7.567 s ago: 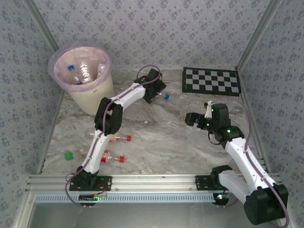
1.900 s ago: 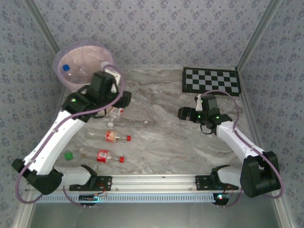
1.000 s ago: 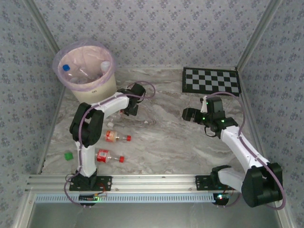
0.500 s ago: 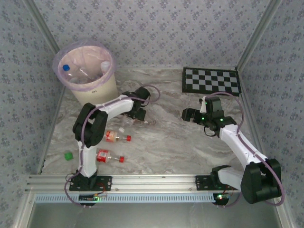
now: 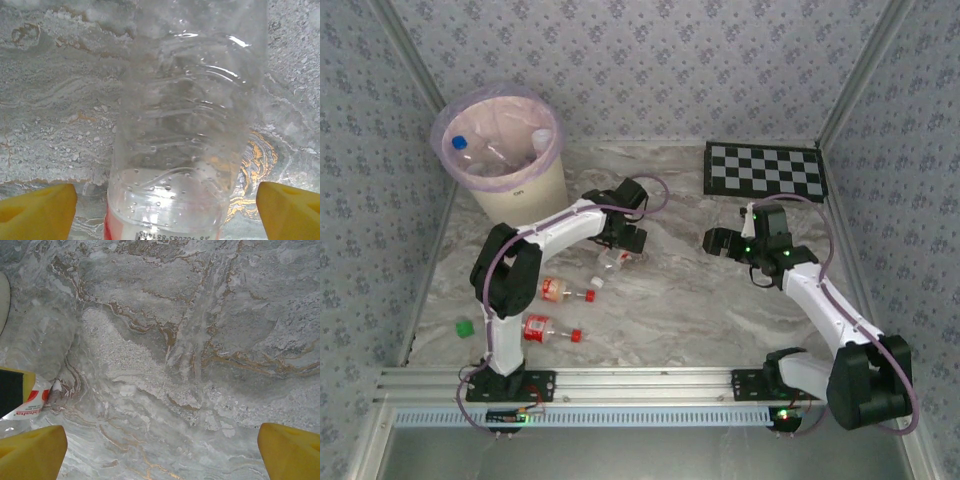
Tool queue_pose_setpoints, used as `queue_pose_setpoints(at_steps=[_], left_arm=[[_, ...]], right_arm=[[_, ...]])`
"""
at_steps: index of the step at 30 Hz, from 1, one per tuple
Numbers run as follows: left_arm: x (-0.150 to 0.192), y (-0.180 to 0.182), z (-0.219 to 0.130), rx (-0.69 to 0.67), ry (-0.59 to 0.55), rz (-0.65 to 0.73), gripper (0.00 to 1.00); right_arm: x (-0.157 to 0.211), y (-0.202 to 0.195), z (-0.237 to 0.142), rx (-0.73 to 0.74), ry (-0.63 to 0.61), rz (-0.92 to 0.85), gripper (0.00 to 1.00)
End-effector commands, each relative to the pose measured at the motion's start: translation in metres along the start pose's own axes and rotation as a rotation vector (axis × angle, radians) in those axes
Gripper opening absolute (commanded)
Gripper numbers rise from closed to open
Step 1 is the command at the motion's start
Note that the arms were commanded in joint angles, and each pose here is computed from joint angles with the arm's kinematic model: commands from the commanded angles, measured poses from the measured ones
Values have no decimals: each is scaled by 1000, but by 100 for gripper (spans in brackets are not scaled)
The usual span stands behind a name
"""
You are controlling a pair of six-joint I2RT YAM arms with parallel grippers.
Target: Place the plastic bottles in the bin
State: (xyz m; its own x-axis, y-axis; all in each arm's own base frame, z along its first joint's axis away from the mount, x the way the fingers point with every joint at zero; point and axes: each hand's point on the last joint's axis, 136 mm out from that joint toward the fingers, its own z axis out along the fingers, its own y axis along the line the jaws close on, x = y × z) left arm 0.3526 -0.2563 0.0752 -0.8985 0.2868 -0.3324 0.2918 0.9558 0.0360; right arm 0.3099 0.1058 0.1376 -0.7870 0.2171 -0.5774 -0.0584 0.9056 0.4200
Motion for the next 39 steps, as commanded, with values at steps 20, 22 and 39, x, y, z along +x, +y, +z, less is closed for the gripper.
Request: queue_pose_setpoints(at_steps=[20, 22, 39], left_arm=[[-40, -13, -68, 164, -206, 23, 57], [-62, -13, -110, 195, -316, 37, 53], [-151, 221, -367, -12, -1161, -466, 53]], right_arm=[[-11, 23, -17, -133, -34, 26, 100], [-15, 26, -15, -143, -34, 31, 100], [-5, 20, -19, -112, -35, 24, 100]])
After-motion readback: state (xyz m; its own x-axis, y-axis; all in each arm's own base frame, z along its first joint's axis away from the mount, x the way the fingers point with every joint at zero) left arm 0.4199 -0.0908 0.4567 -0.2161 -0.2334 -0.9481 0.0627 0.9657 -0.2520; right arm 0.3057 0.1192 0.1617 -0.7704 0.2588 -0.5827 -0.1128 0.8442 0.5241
